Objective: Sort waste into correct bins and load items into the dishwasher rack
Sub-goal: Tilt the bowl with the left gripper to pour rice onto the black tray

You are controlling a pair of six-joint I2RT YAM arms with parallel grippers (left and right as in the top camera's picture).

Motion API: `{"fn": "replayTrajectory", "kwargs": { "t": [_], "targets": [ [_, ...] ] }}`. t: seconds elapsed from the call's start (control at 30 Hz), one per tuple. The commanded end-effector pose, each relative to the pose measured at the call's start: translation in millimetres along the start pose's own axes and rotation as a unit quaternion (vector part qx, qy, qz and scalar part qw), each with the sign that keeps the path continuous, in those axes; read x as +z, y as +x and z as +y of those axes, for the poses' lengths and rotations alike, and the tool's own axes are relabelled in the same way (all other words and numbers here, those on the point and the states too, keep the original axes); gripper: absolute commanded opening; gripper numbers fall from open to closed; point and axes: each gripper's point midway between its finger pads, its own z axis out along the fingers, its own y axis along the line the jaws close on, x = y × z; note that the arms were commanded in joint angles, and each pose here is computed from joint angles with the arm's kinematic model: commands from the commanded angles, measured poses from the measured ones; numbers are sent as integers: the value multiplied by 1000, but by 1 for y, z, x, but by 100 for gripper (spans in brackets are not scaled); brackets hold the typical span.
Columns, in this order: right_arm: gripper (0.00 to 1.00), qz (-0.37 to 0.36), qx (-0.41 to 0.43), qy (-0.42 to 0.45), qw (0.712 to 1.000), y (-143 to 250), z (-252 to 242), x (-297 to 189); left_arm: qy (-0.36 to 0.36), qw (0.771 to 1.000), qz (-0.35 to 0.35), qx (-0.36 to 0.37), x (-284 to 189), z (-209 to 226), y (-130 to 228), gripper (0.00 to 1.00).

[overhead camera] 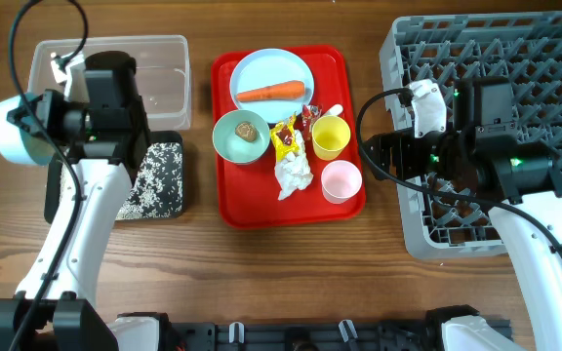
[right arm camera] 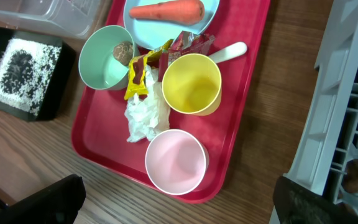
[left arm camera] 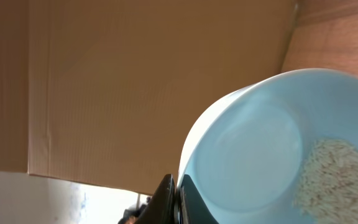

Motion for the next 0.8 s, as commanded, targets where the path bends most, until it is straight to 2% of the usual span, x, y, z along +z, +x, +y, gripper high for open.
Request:
{"fn": "replayTrajectory", "kwargs": {
  "t": [0.0, 0.17, 0.27, 0.77],
  "targets": [
    [100, 1, 1, 5, 1000, -3, -1, -1, -8, 1000, -2, -3, -6, 6, -5, 4],
    [100, 1, 1, 5, 1000, -3, -1, -1, -23, 1000, 12, 14, -7, 11, 0, 4],
    [100, 0, 1, 5, 1000, -3, -1, -1, -32, 999, 19, -20, -9, 12, 4, 4],
    [100, -1, 2, 5, 1000, -3, -1, -1, 15, 1000, -8, 10, -9, -43, 9, 4]
  ]
}}
